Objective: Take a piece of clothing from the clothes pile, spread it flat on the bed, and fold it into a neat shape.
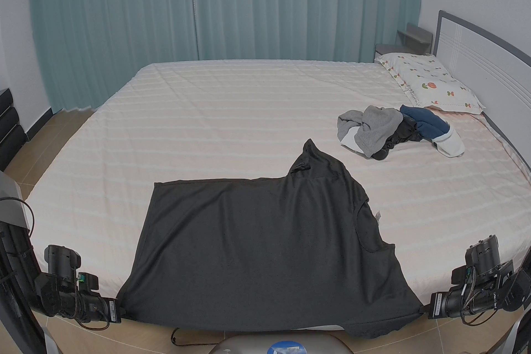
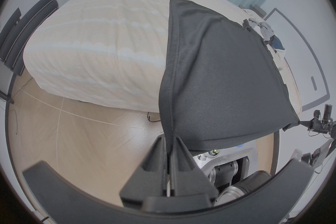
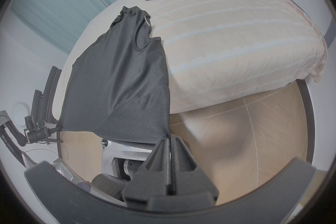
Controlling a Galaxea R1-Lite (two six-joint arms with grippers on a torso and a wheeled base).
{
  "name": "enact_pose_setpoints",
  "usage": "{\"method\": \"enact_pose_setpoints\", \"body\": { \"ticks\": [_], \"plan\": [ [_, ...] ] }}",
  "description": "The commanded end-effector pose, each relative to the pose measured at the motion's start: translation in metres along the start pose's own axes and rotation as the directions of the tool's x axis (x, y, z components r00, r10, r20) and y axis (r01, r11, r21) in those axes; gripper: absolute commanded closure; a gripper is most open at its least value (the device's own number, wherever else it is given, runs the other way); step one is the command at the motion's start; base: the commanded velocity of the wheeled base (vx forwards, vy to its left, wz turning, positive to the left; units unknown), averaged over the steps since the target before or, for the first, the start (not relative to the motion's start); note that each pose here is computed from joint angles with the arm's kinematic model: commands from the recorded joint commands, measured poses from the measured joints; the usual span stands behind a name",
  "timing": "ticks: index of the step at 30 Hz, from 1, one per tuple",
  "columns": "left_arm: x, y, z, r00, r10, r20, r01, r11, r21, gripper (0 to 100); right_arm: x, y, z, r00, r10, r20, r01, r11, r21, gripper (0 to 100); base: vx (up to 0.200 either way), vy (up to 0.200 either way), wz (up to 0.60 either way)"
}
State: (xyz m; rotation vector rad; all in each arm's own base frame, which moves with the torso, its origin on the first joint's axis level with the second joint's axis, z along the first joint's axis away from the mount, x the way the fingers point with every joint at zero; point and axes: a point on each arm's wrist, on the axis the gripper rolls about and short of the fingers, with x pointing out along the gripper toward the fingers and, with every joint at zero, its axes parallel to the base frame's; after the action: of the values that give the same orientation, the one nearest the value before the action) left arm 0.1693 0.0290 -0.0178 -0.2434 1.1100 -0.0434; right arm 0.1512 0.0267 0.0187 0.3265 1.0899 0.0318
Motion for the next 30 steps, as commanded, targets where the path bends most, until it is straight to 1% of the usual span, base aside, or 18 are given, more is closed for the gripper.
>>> {"method": "enact_pose_setpoints", "body": {
  "ticks": [1, 8, 9, 10, 14, 17, 18, 19, 21, 25, 30],
  "plan": [
    [-0.003, 0.000, -0.005, 1.000, 0.008, -0.019, -0.008, 1.000, 0.000, 100, -0.007, -0.001, -0.004, 1.000, 0.004, 0.009, -0.004, 1.000, -0.006, 100, 0.000, 0.000, 0.00],
    [-0.011, -0.004, -0.006, 1.000, 0.009, -0.024, -0.009, 1.000, 0.005, 100, -0.007, -0.002, -0.008, 1.000, -0.008, -0.022, 0.007, 1.000, -0.022, 100, 0.000, 0.000, 0.00],
    [-0.014, -0.005, -0.004, 1.000, 0.007, 0.001, -0.007, 1.000, 0.009, 100, -0.007, -0.002, -0.006, 1.000, -0.004, -0.010, 0.004, 1.000, -0.020, 100, 0.000, 0.000, 0.00],
    [-0.014, -0.005, -0.003, 1.000, 0.007, 0.007, -0.007, 1.000, 0.007, 100, -0.008, -0.001, -0.006, 1.000, 0.000, -0.004, 0.000, 1.000, -0.021, 100, 0.000, 0.000, 0.00],
    [-0.012, -0.005, 0.008, 0.998, -0.002, 0.062, 0.003, 1.000, -0.017, 100, -0.007, 0.003, 0.005, 0.997, 0.043, 0.069, -0.041, 0.999, -0.019, 100, 0.000, 0.000, 0.00],
    [-0.011, -0.008, 0.021, 0.990, -0.014, 0.138, 0.027, 0.995, -0.096, 100, -0.006, 0.009, 0.018, 0.987, 0.074, 0.146, -0.071, 0.997, -0.029, 100, 0.000, 0.000, 0.00],
    [-0.011, -0.010, 0.029, 0.983, -0.025, 0.179, 0.048, 0.990, -0.130, 100, -0.005, 0.011, 0.024, 0.982, 0.084, 0.171, -0.079, 0.996, -0.032, 100, 0.000, 0.000, 0.00],
    [-0.011, -0.010, 0.029, 0.983, -0.025, 0.179, 0.048, 0.990, -0.130, 100, -0.005, 0.011, 0.024, 0.982, 0.084, 0.171, -0.079, 0.996, -0.032, 100, 0.000, 0.000, 0.00],
    [-0.009, -0.016, 0.044, 0.969, -0.047, 0.244, 0.100, 0.973, -0.208, 100, -0.002, 0.016, 0.036, 0.974, 0.093, 0.205, -0.088, 0.996, -0.030, 100, 0.000, 0.000, 0.00],
    [-0.005, -0.022, 0.058, 0.956, -0.072, 0.283, 0.151, 0.952, -0.268, 100, 0.010, 0.021, 0.053, 0.969, 0.103, 0.223, -0.100, 0.995, -0.024, 100, 0.000, 0.000, 0.00],
    [-0.003, -0.024, 0.072, 0.941, -0.082, 0.328, 0.194, 0.925, -0.326, 100, 0.018, 0.029, 0.073, 0.957, 0.119, 0.264, -0.129, 0.991, 0.019, 100, 0.000, 0.000, 0.00]
  ]
}}
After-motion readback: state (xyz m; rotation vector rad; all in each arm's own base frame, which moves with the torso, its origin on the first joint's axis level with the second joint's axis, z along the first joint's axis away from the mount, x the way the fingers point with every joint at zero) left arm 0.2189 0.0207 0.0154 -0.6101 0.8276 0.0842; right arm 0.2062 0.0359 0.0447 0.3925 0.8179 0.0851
